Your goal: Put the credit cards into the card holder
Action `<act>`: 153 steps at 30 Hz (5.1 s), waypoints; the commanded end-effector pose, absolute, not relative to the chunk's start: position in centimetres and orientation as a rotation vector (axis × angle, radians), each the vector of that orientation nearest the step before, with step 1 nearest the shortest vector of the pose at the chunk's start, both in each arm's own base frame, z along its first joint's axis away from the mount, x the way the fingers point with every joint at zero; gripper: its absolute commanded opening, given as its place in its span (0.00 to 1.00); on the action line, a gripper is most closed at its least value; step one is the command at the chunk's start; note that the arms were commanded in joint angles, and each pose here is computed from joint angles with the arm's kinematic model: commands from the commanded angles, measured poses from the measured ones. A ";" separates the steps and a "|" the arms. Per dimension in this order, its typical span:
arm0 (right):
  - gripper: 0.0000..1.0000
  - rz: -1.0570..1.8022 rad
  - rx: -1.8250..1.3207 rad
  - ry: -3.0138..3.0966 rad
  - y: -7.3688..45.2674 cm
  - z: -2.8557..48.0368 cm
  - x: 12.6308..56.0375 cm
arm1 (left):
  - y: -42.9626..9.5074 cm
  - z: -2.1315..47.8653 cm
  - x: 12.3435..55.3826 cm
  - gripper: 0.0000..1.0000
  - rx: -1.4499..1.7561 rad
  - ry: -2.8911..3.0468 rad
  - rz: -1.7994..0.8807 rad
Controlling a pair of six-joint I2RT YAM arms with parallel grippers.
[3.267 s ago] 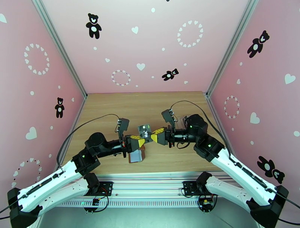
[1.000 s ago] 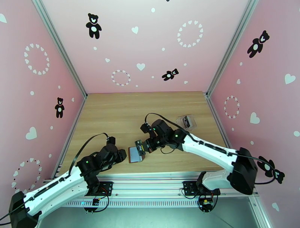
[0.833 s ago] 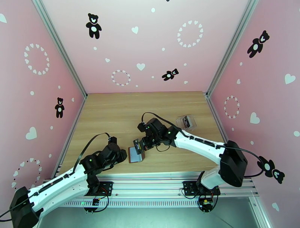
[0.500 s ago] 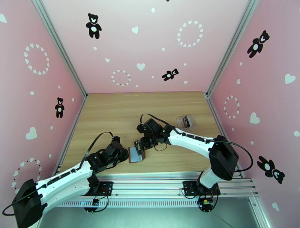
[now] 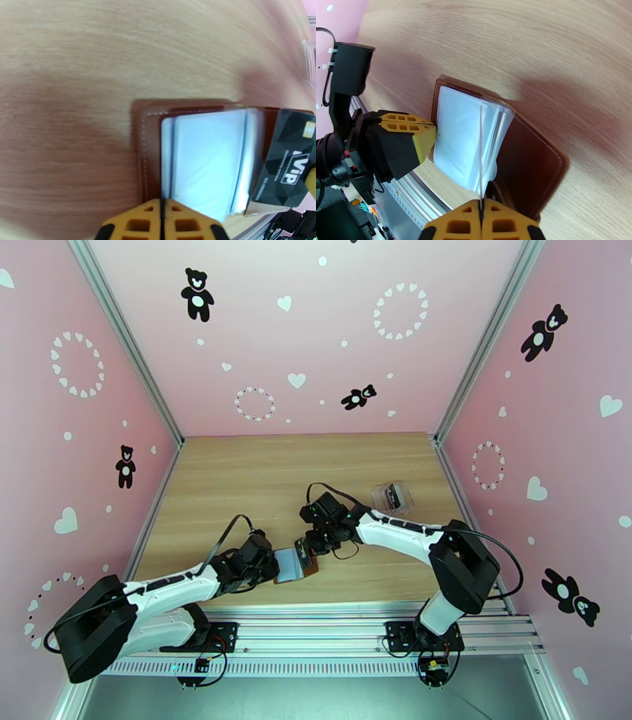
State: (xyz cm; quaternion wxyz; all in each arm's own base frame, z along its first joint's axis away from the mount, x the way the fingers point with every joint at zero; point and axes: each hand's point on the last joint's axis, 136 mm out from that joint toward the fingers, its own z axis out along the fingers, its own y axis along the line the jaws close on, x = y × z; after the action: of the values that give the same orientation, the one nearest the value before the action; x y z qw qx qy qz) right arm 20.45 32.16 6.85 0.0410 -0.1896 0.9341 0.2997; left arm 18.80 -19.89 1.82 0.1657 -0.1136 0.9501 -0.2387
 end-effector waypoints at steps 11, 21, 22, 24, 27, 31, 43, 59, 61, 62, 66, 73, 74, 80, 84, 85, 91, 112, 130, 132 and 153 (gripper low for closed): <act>0.00 1.158 -0.405 2.868 32.2 5.1 20.2 | -18.4 0.3 18.1 0.07 -0.353 2.750 -0.585; 0.00 1.260 -0.325 2.855 32.2 5.3 20.1 | -18.1 0.1 17.9 0.07 -0.350 2.763 -0.565; 0.00 1.270 -0.319 2.852 32.2 5.3 20.0 | -18.0 0.1 17.8 0.07 -0.349 2.764 -0.563; 0.00 1.277 -0.311 2.844 32.1 5.6 19.9 | -18.0 0.1 17.9 0.07 -0.350 2.763 -0.560; 0.00 1.228 -0.302 2.838 31.4 5.9 20.1 | -17.9 0.0 17.8 0.07 -0.345 2.767 -0.555; 0.00 1.197 -0.296 2.814 30.8 6.8 20.4 | -17.9 0.0 17.7 0.07 -0.349 2.766 -0.559; 0.00 1.337 -0.283 2.777 32.2 7.5 19.8 | -17.9 -0.1 17.8 0.07 -0.356 2.763 -0.559; 0.00 1.310 -0.246 2.828 31.9 5.0 19.3 | -18.0 -0.1 17.8 0.07 -0.352 2.765 -0.564; 0.00 1.306 -0.243 2.832 31.8 4.9 19.3 | -18.0 -0.1 17.8 0.07 -0.352 2.765 -0.564; 0.00 1.304 -0.240 2.835 31.8 4.8 19.3 | -18.0 -0.1 17.8 0.07 -0.352 2.765 -0.564; 0.00 1.299 -0.237 2.838 31.7 4.6 19.3 | -18.0 -0.1 17.8 0.07 -0.351 2.765 -0.564; 0.00 1.299 -0.231 2.848 31.8 4.0 19.3 | -18.0 -0.1 17.8 0.07 -0.348 2.765 -0.563; 0.00 1.304 -0.230 2.850 31.9 3.9 19.2 | -18.0 -0.1 17.8 0.07 -0.349 2.765 -0.561; 0.00 1.319 -0.217 2.848 31.9 3.8 19.2 | -18.0 -0.2 17.7 0.07 -0.350 2.767 -0.562; 0.00 1.329 -0.214 2.843 32.0 4.0 19.2 | -18.1 0.1 17.8 0.06 -0.348 2.756 -0.577; 0.00 1.329 -0.215 2.844 32.0 4.0 19.2 | -18.1 0.1 17.8 0.06 -0.346 2.756 -0.573; 0.00 1.351 -0.194 2.844 32.1 3.8 19.1 | -18.1 -0.1 17.7 0.06 -0.345 2.762 -0.571; 0.00 1.431 -0.166 2.808 32.6 4.7 19.1 | -18.1 -0.3 17.6 0.06 -0.341 2.768 -0.569; 0.00 1.431 -0.177 2.834 32.4 3.9 18.5 | -18.2 -0.4 17.6 0.06 -0.341 2.770 -0.566; 0.00 1.431 -0.174 2.838 32.4 3.7 18.5 | -18.1 -0.4 17.6 0.06 -0.342 2.772 -0.563; 0.00 1.424 -0.188 2.860 32.8 2.7 18.4 | -18.2 -0.6 17.6 0.06 -0.335 2.778 -0.561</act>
State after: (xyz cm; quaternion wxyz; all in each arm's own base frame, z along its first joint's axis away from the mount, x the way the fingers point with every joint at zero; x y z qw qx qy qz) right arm 19.05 32.86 3.91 -0.0156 -0.0569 0.8879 0.4562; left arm 19.08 -19.92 1.66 0.1699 -0.1155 0.9495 -0.2373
